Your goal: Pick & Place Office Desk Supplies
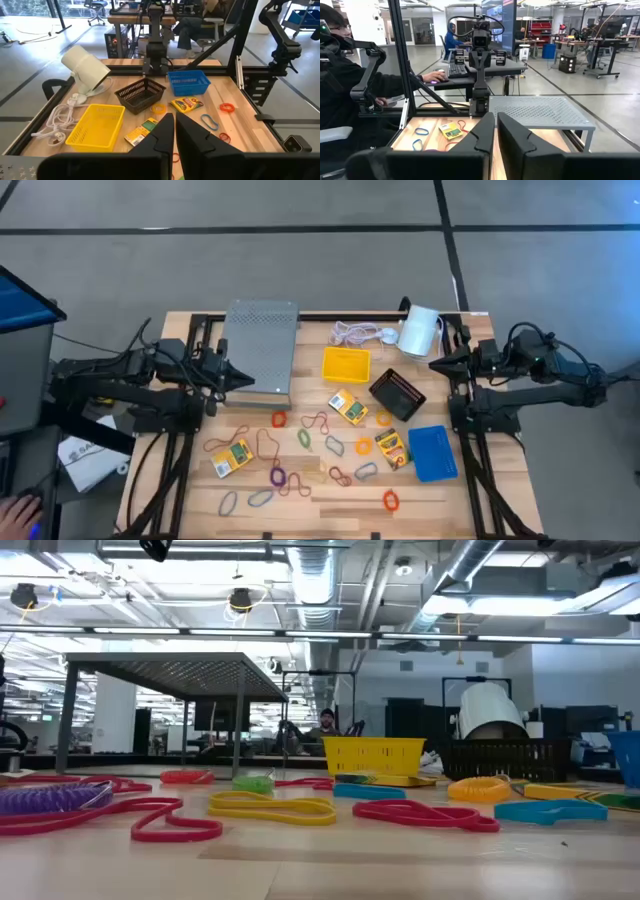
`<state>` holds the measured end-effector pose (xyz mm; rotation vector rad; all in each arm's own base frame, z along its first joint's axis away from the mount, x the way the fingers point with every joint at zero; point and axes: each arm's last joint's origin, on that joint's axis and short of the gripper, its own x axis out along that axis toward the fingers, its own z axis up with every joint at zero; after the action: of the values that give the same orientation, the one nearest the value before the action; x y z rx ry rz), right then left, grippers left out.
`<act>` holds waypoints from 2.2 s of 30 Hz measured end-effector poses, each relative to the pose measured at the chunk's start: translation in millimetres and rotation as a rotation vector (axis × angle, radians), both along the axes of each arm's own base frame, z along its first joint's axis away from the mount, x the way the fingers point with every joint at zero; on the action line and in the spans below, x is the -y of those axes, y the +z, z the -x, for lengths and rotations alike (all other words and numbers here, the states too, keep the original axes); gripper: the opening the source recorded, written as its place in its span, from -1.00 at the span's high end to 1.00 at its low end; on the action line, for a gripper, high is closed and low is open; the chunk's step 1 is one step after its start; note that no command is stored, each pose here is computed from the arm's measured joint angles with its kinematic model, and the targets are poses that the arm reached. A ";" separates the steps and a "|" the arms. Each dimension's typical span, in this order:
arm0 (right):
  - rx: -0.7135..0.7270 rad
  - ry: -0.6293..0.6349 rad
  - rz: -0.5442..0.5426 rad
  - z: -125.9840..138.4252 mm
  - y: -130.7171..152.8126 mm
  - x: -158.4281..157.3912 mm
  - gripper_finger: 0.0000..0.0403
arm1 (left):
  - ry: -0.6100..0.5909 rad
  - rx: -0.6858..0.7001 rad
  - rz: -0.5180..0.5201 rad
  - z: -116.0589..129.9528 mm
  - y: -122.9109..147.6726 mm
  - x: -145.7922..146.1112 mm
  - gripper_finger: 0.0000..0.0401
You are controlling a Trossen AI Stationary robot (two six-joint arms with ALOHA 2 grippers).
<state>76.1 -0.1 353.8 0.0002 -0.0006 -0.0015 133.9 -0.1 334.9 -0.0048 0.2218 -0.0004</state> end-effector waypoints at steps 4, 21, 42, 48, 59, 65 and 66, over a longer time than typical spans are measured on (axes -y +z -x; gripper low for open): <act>0.000 0.000 0.000 0.0 0.0 0.0 0.89 | 0.000 0.000 0.000 0.0 -0.1 0.0 0.94; 0.000 0.000 0.000 0.1 0.0 0.0 0.89 | 0.000 0.000 0.000 0.0 0.0 0.0 0.94; 0.000 0.001 0.000 0.0 0.0 0.0 0.89 | 0.000 0.000 0.000 0.0 0.0 0.0 0.94; 0.003 0.000 0.000 0.0 0.2 0.0 0.89 | 0.000 0.041 0.007 -0.9 3.8 0.1 0.94; -0.039 0.065 0.056 -7.0 -14.2 -1.9 0.89 | 0.047 0.020 0.053 -10.6 -27.4 -1.0 0.94; -0.012 0.107 0.101 -19.7 -43.9 -3.1 0.89 | 0.055 0.180 0.073 -10.9 -54.6 -1.3 0.94; -0.005 0.109 0.102 -20.3 -48.0 -3.2 0.89 | 0.055 0.190 0.073 -9.7 -58.0 -1.3 0.94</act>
<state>96.4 3.1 305.8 -0.1017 0.0039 0.1071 143.6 1.2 276.9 -0.0831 0.0315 0.0456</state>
